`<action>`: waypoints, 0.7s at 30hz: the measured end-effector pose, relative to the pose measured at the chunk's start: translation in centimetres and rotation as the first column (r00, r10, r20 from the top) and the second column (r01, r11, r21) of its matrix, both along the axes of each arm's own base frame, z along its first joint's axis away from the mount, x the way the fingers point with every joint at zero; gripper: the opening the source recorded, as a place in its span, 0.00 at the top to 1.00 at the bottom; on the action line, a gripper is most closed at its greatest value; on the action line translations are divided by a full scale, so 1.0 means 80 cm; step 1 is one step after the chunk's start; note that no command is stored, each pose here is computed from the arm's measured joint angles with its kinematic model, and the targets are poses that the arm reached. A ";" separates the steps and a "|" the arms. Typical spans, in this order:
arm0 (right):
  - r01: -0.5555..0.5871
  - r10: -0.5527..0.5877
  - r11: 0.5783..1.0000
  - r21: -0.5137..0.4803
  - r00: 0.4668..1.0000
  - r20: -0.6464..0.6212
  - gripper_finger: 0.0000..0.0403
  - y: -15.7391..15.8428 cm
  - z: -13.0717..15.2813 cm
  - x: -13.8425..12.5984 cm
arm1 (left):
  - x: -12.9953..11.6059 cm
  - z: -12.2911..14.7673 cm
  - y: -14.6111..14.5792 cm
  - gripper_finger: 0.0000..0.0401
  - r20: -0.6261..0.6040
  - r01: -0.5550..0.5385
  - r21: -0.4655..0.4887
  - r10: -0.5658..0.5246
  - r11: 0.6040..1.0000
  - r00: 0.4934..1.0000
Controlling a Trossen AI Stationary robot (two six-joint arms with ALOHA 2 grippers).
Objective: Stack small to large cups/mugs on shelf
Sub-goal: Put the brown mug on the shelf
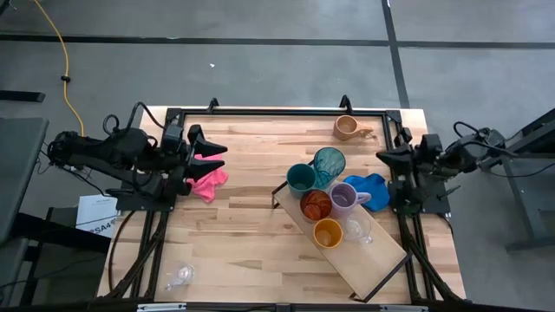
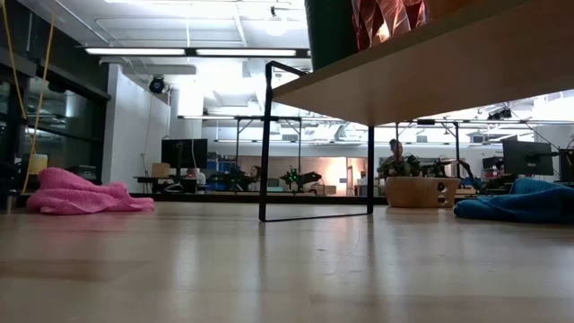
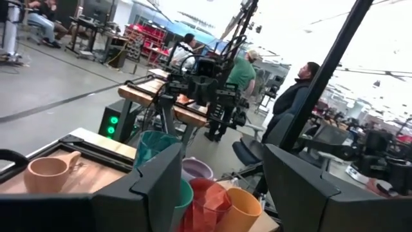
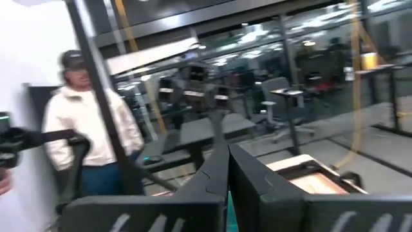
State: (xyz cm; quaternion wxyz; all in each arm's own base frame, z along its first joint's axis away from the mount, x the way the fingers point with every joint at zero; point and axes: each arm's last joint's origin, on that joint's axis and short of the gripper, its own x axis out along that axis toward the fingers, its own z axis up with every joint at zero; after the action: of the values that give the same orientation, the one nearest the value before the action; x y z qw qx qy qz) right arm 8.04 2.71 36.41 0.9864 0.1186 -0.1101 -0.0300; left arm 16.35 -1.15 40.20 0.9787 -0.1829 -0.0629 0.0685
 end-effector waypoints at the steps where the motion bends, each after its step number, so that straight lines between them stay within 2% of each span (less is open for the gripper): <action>1: 0.019 -0.019 1.000 0.016 1.000 -0.002 1.00 -0.001 0.000 0.000 | 0.000 0.000 0.000 0.49 0.000 -0.003 -0.002 0.003 1.000 1.000; 4: 0.102 -0.101 0.989 0.110 0.995 -0.016 1.00 -0.003 -0.002 0.001 | 0.000 0.000 0.000 0.49 0.000 -0.004 -0.003 0.004 1.000 1.000; 8: 0.286 -0.272 0.927 0.243 0.958 -0.090 1.00 -0.009 -0.011 0.007 | 0.000 -0.002 0.000 0.49 -0.009 -0.001 -0.034 0.001 0.999 1.000; 11: 0.455 -0.417 0.824 0.338 0.890 -0.182 1.00 -0.022 -0.013 0.004 | 0.000 -0.002 0.000 0.49 -0.008 -0.001 -0.047 0.000 0.999 1.000; 15: 0.613 -0.530 0.666 0.425 0.790 -0.309 1.00 -0.044 -0.004 -0.016 | 0.000 -0.002 0.000 0.49 -0.008 0.000 -0.054 0.000 0.999 1.000; 17: 0.675 -0.546 0.599 0.430 0.738 -0.397 1.00 -0.050 -0.001 -0.020 | 0.000 -0.002 0.000 0.49 -0.005 0.001 -0.067 -0.001 0.998 1.000; 19: 0.724 -0.533 0.552 0.413 0.688 -0.493 1.00 -0.054 0.002 -0.015 | 0.000 -0.002 0.000 0.49 -0.004 0.002 -0.074 -0.002 0.997 1.000; 21: 0.755 -0.496 0.534 0.381 0.644 -0.582 1.00 -0.057 0.004 -0.001 | 0.000 -0.002 0.000 0.49 -0.004 0.002 -0.074 -0.002 0.997 1.000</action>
State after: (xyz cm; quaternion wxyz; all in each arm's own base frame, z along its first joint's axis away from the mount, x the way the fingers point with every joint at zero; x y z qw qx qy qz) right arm 7.97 -1.87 36.69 0.8139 0.3631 0.0762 -0.4472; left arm 16.37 -1.13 40.04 0.9715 -0.2189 -0.0581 0.0704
